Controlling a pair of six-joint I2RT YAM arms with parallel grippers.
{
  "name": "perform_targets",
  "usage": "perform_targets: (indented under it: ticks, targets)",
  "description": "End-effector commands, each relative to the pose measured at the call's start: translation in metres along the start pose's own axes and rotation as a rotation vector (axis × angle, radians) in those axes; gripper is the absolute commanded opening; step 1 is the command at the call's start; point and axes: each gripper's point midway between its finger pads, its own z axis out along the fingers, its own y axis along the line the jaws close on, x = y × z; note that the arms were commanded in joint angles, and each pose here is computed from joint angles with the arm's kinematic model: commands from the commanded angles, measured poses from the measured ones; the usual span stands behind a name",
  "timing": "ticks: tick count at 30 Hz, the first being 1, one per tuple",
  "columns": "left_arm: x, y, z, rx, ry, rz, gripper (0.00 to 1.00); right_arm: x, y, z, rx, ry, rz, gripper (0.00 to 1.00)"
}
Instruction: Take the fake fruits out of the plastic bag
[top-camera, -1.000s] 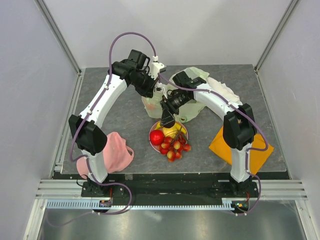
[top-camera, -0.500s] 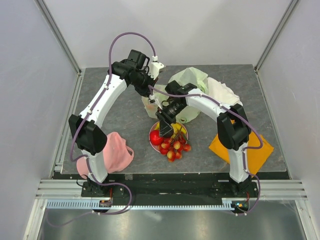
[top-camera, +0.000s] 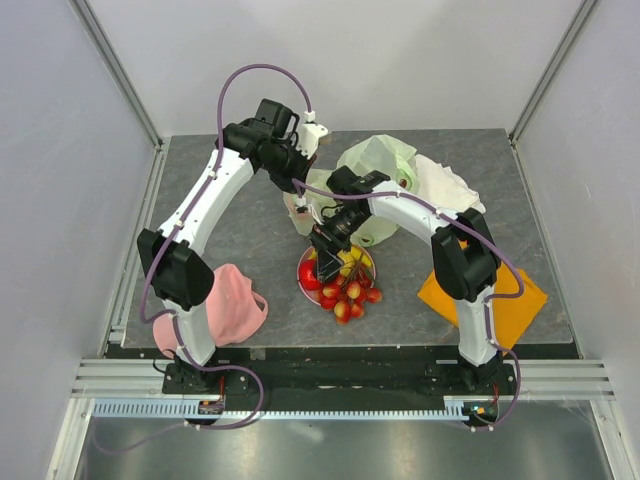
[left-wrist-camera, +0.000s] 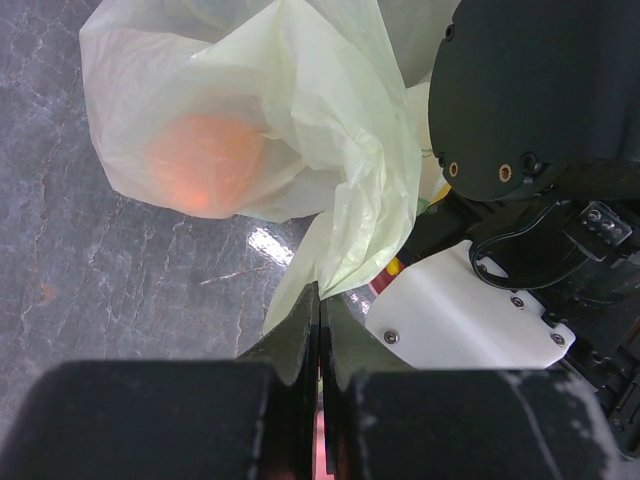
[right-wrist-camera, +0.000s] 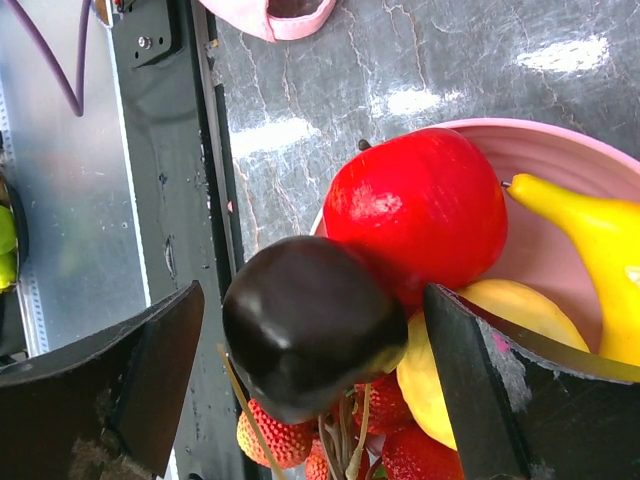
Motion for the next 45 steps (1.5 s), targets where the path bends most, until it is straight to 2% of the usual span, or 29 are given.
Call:
perform_targets:
  ticks: [1, 6, 9, 12, 13, 16, 18, 21, 22, 23, 24, 25, 26, 28, 32, 33, 34, 36, 40, 45]
  targets:
    - [-0.021, -0.001, -0.016, -0.018, -0.08, 0.017, 0.01, -0.024, 0.005, -0.016, 0.046, -0.052, -0.09, 0.98]
    - [-0.028, 0.005, -0.019, -0.04, -0.094, 0.033, 0.01, -0.05, 0.005, -0.045, 0.113, -0.117, -0.125, 0.98]
    - [-0.036, 0.011, -0.021, -0.051, -0.115, 0.025, 0.02, -0.08, 0.006, -0.084, 0.158, -0.218, -0.169, 0.98]
    - [-0.037, 0.009, -0.024, -0.034, -0.121, 0.0, 0.02, -0.094, 0.01, -0.121, 0.154, -0.303, -0.138, 0.98]
    - [-0.034, 0.007, -0.025, -0.024, -0.114, -0.003, 0.02, -0.094, 0.026, -0.128, 0.061, -0.333, -0.114, 0.98]
    - [-0.023, -0.001, -0.026, 0.017, -0.086, -0.032, 0.02, -0.1, 0.034, -0.165, -0.059, -0.449, -0.054, 0.98]
    - [-0.016, -0.005, -0.027, 0.043, -0.074, -0.06, 0.01, -0.098, 0.025, -0.184, -0.086, -0.5, 0.026, 0.98]
    - [-0.009, -0.015, -0.026, 0.092, -0.066, -0.088, 0.02, -0.092, -0.005, -0.187, 0.054, -0.493, -0.009, 0.96]
    - [-0.01, -0.02, -0.029, 0.12, -0.078, -0.087, 0.02, -0.09, -0.022, -0.186, 0.13, -0.477, -0.018, 0.91]
    - [-0.005, -0.024, -0.028, 0.137, -0.064, -0.094, 0.02, -0.087, -0.037, -0.183, 0.194, -0.461, -0.006, 0.72]
    - [-0.003, -0.026, -0.03, 0.144, -0.063, -0.094, 0.02, -0.078, -0.054, -0.175, 0.231, -0.447, 0.064, 0.66]
    - [-0.002, -0.031, -0.034, 0.153, -0.068, -0.09, 0.02, -0.077, -0.068, -0.174, 0.275, -0.446, 0.049, 0.58]
    - [0.003, -0.035, -0.035, 0.171, -0.055, -0.086, 0.01, -0.064, -0.088, -0.167, 0.351, -0.402, 0.079, 0.45]
    - [0.007, -0.045, -0.043, 0.208, -0.064, -0.084, 0.02, -0.054, -0.11, -0.161, 0.426, -0.367, 0.069, 0.42]
    - [0.018, -0.057, -0.05, 0.257, -0.043, -0.065, 0.02, -0.031, -0.155, -0.157, 0.652, -0.306, 0.067, 0.43]
    - [0.024, -0.058, -0.052, 0.259, -0.022, -0.063, 0.02, -0.038, -0.162, -0.164, 0.688, -0.332, 0.041, 0.44]
    - [0.029, -0.056, -0.053, 0.245, -0.006, -0.058, 0.02, -0.042, -0.164, -0.163, 0.706, -0.342, 0.035, 0.5]
    - [0.043, -0.058, -0.061, 0.263, 0.041, -0.037, 0.02, -0.052, -0.175, -0.165, 0.744, -0.36, 0.007, 0.55]
    - [0.041, -0.062, -0.089, 0.315, 0.014, 0.001, 0.02, -0.075, -0.187, -0.156, 0.748, -0.367, -0.014, 0.6]
    - [0.042, -0.065, -0.099, 0.309, -0.016, 0.062, 0.02, -0.09, -0.214, -0.145, 0.78, -0.373, 0.015, 0.65]
